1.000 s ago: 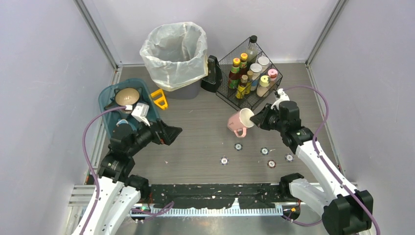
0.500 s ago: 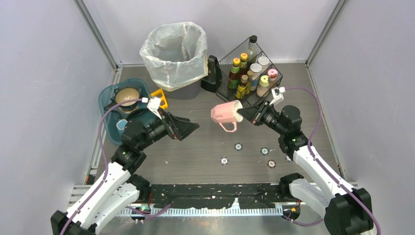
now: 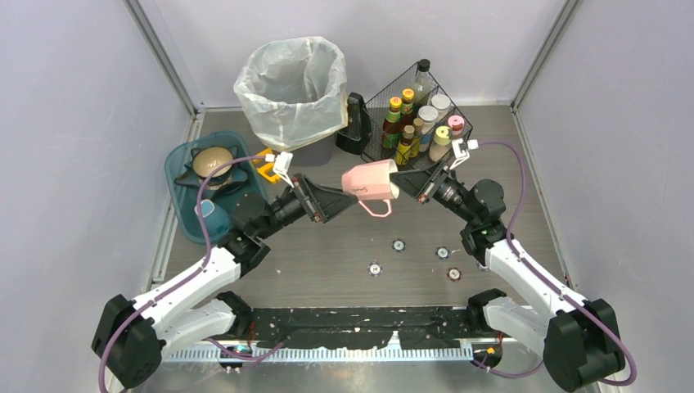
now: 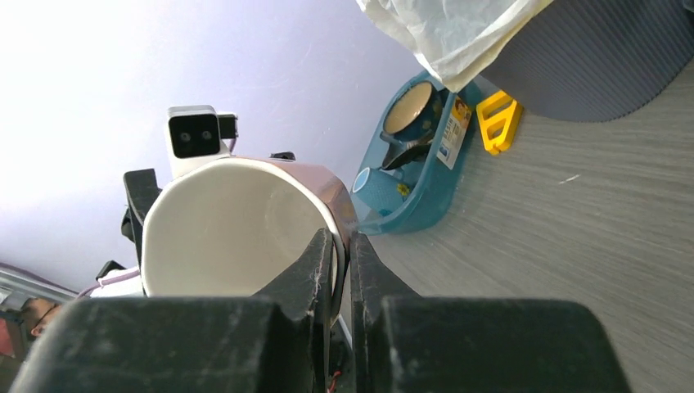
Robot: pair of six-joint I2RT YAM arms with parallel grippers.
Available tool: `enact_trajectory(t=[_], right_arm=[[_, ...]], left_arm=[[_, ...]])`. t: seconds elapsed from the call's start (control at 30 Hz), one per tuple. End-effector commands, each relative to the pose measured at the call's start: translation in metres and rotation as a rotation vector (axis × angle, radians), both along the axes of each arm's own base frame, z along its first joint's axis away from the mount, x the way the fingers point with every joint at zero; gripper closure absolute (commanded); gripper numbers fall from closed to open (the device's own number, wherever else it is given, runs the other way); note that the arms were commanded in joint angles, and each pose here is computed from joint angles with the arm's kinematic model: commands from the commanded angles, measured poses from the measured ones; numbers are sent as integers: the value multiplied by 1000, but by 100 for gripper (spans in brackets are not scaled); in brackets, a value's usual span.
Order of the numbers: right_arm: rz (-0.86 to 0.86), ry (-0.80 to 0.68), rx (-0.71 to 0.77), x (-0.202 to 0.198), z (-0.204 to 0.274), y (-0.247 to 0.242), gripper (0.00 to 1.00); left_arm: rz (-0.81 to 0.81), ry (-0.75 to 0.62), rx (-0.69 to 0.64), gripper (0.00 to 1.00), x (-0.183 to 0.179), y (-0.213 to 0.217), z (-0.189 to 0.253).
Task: Clear the kitchen counter
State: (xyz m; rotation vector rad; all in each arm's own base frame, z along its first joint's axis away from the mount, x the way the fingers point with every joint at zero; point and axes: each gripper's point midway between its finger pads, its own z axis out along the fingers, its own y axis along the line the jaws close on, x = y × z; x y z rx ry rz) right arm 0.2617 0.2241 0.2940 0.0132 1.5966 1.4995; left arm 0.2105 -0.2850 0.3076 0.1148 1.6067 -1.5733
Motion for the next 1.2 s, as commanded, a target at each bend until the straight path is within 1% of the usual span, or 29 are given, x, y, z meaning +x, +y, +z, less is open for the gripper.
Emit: enact_trajectory(t=[0.0, 0.1, 0.33, 0.5, 0.57, 0.77, 0.83, 0.9, 0.97, 1.03, 1.1, 1.13, 1.17], right_arm=[[63, -174, 140, -21, 55, 3, 95], [98, -186, 170, -26, 60, 6, 95], [128, -196, 195, -30, 63, 9, 95], [139, -188, 190, -31, 58, 11, 95], [139, -181, 187, -30, 55, 12, 95], [141, -162, 183, -28, 46, 13, 95], [137, -156, 182, -27, 44, 13, 95], [136, -148, 182, -25, 42, 14, 95], [136, -141, 181, -23, 40, 15, 94], [139, -132, 180, -21, 37, 16, 91], [134, -119, 178, -19, 32, 16, 85], [132, -111, 176, -19, 29, 16, 78], [125, -108, 174, -17, 27, 16, 76]], left_arm=[[-17, -96, -129, 1, -4, -6, 44], [-3, -66, -139, 1, 2, -9, 38], [-33, -26, -188, 1, 5, -17, 38], [-38, -26, -267, 1, 4, -14, 49], [-42, -31, -278, 1, 3, -14, 52], [-58, -33, -293, 10, 0, -14, 57], [-75, -32, -298, 17, -2, -16, 57], [-87, -34, -307, 26, -5, -16, 59], [-90, -36, -314, 39, -6, -15, 59], [-88, -51, -329, 57, -8, -13, 63], [-84, -63, -336, 79, -9, -11, 65], [-80, -71, -337, 91, -10, -9, 66], [-73, -79, -339, 100, -10, -8, 67]])
